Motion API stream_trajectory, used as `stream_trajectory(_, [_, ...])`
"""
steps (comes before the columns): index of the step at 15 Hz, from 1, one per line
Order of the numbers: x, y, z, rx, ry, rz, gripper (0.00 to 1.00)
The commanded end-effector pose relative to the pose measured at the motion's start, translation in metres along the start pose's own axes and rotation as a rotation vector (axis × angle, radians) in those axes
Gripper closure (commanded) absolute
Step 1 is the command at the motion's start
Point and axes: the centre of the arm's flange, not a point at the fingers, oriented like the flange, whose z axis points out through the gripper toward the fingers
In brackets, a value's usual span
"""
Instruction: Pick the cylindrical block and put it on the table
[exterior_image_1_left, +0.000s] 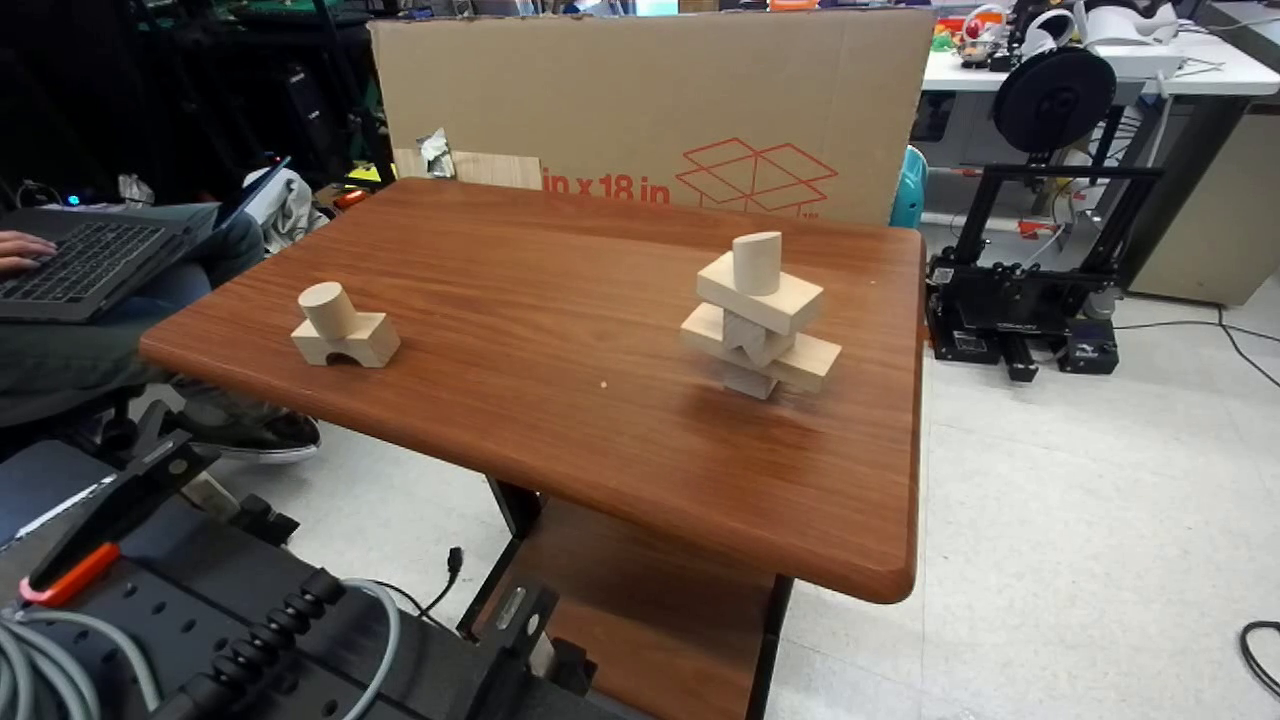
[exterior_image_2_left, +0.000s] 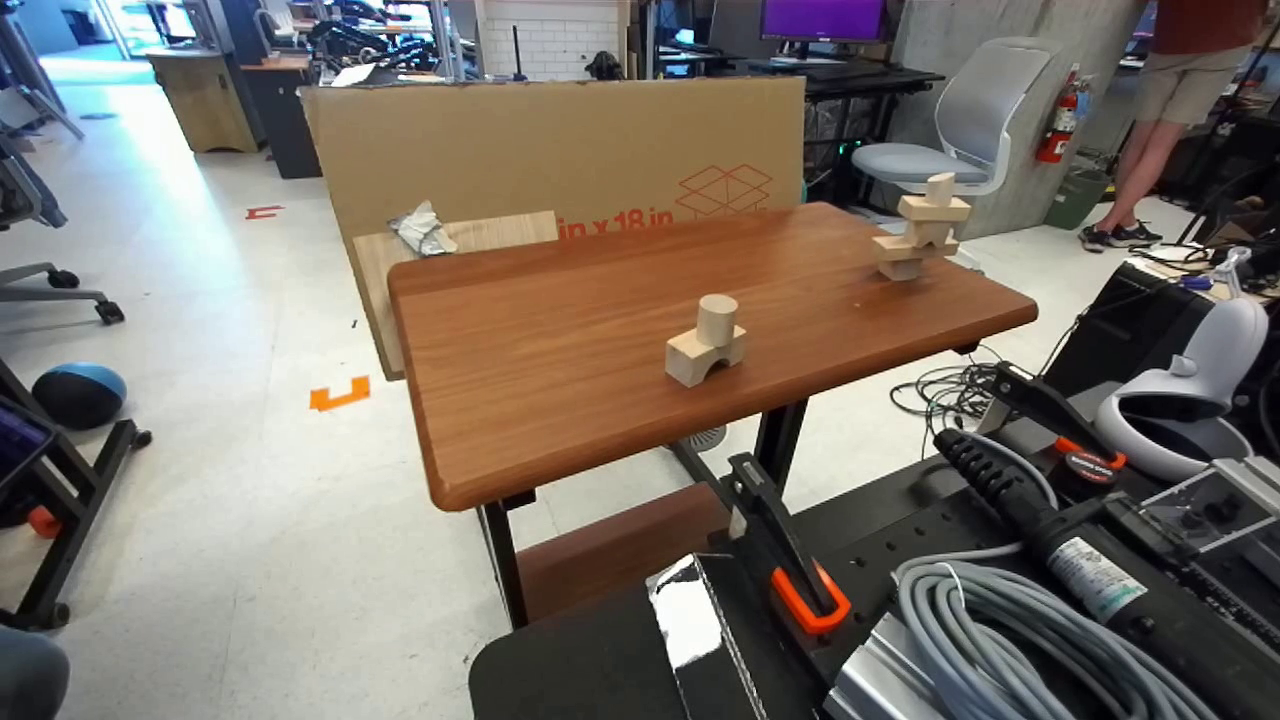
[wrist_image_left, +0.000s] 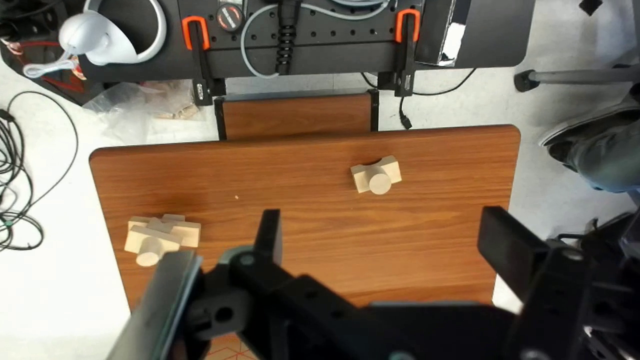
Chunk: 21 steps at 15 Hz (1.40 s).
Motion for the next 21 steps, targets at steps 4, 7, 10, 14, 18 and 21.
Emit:
stream_trajectory(4, [0.094,-0.023,0.091,-0.019,-0.132,-0.029,0.0])
stream_trajectory(7, [0.115,-0.032,0.134,-0.034,-0.185,-0.069,0.0])
stream_trajectory(10, [0.12,-0.043,0.17,-0.065,-0.235,-0.116,0.0])
stream_trajectory(14, [0.11,-0.052,0.216,-0.149,-0.295,-0.233,0.0])
stream_trajectory(18, [0.116,-0.069,0.252,-0.224,-0.341,-0.357,0.0])
stream_trajectory(21, [0.123,-0.088,0.266,-0.227,-0.342,-0.418,0.0])
